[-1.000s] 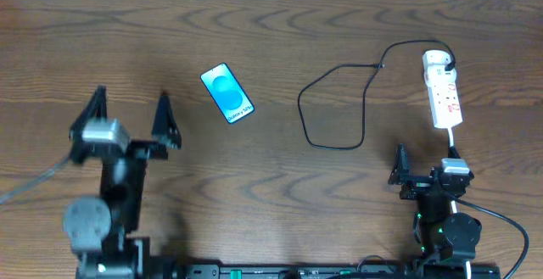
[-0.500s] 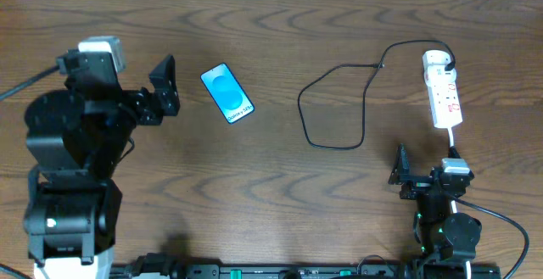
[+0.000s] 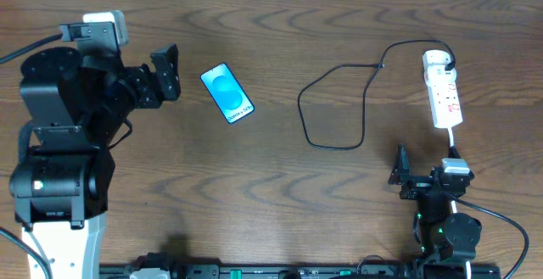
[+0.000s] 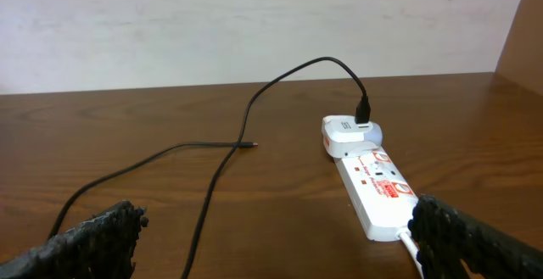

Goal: Plug charger to phone and switch on socket
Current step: 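Raise the left arm and move the left gripper toward the phone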

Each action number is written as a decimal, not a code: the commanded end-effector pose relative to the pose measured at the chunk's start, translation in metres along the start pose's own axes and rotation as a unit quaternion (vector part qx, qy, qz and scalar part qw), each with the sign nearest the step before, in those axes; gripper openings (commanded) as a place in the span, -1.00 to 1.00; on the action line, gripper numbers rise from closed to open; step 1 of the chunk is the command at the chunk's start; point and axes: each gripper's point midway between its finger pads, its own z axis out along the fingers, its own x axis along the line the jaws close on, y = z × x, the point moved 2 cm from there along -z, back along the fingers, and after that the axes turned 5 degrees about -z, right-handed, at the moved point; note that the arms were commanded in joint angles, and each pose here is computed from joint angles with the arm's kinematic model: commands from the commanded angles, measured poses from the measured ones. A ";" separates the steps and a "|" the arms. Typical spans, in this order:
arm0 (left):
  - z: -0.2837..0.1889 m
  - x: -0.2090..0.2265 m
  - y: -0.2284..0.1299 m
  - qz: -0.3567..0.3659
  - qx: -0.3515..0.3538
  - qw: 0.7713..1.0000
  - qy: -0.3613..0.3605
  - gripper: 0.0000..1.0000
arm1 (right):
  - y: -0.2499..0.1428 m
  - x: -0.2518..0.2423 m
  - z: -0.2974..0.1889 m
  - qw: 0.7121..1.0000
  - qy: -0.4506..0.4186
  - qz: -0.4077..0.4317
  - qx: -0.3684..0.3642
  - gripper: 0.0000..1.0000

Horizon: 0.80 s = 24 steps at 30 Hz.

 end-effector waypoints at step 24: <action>0.037 0.013 -0.024 -0.151 0.061 0.983 0.085 0.93 | 0.000 0.002 0.000 1.000 0.005 0.005 -0.001 0.99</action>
